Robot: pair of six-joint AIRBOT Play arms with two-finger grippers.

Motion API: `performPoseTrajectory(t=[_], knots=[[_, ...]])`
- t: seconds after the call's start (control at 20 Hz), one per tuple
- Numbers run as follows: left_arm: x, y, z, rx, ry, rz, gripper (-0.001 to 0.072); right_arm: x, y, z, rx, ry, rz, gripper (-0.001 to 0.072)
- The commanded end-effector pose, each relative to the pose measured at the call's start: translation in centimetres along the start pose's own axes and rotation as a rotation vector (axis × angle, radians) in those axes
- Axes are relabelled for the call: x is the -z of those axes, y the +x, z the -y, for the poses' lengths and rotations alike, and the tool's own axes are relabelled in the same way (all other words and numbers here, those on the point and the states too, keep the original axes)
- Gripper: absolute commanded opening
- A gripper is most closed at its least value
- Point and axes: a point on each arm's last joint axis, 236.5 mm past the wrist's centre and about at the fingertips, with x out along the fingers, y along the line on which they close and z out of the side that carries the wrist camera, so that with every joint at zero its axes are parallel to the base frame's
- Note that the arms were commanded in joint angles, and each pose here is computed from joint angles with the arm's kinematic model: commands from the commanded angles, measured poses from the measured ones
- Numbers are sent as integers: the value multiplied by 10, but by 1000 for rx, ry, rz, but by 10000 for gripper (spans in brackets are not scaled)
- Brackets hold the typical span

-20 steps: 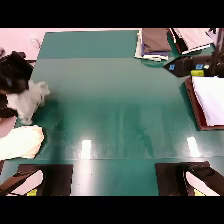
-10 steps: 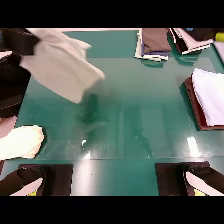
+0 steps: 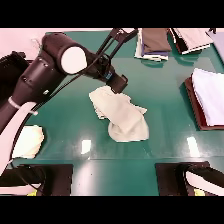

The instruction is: Fold the shirts.

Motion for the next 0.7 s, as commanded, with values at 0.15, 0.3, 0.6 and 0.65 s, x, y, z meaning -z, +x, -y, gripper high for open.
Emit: performPoseTrajectory(t=[0.15,0.3,0.6,0.65], knots=[[76,18,-128,-67,-456,-172,617,18,-8,21,42,22,-84,18],[147,50,-129,3,-618,-313,617,18,-8,22,42,23,-86,18],[216,110,-69,205,-801,-359,617,18,-7,22,41,23,-87,18],[218,114,-62,231,-819,-350,617,18,-7,22,41,23,-87,18]])
